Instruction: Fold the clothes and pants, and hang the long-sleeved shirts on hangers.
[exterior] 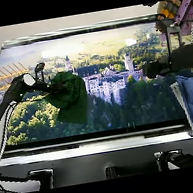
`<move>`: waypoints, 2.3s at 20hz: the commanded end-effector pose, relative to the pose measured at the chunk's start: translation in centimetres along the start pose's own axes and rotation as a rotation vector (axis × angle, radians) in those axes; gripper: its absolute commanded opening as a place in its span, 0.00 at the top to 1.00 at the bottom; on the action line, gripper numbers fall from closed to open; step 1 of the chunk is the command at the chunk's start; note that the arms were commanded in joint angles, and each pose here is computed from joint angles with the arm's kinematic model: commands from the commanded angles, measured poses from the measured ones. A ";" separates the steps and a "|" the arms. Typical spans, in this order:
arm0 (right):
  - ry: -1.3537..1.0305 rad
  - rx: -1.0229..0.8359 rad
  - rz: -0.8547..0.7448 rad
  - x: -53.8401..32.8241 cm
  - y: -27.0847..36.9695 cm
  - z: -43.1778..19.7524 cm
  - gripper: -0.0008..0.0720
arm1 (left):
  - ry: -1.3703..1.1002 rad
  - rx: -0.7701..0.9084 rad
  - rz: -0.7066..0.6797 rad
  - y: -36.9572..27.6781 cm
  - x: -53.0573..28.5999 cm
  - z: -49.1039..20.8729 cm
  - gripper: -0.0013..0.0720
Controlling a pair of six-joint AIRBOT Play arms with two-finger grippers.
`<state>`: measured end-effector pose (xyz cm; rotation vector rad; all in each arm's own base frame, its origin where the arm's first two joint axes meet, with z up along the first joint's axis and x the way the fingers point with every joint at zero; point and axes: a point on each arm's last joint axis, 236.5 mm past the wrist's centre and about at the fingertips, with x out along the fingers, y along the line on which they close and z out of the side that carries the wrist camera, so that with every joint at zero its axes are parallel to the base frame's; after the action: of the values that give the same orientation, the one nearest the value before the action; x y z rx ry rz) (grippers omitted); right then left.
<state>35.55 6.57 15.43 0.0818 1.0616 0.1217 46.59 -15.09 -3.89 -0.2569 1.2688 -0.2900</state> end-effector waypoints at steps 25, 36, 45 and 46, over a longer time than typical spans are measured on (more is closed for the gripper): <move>-0.038 0.091 0.417 1.8 8.8 3.5 0.57 | -0.009 -0.145 -0.485 -8.0 -11.7 0.6 0.35; 0.563 0.270 0.430 14.5 -0.1 -15.7 0.47 | -0.001 -0.166 -0.186 2.6 -10.9 0.0 0.24; 0.452 0.324 0.450 18.0 0.3 -16.6 0.47 | 0.000 -0.166 -0.187 2.6 -10.9 0.0 0.24; 0.460 0.327 0.455 18.2 0.4 -16.7 0.47 | 0.000 -0.165 -0.187 2.6 -10.9 0.0 0.24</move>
<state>29.03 9.49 -7.81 0.6029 1.5343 0.3909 43.82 -8.94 5.03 -0.5218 1.2709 -0.3483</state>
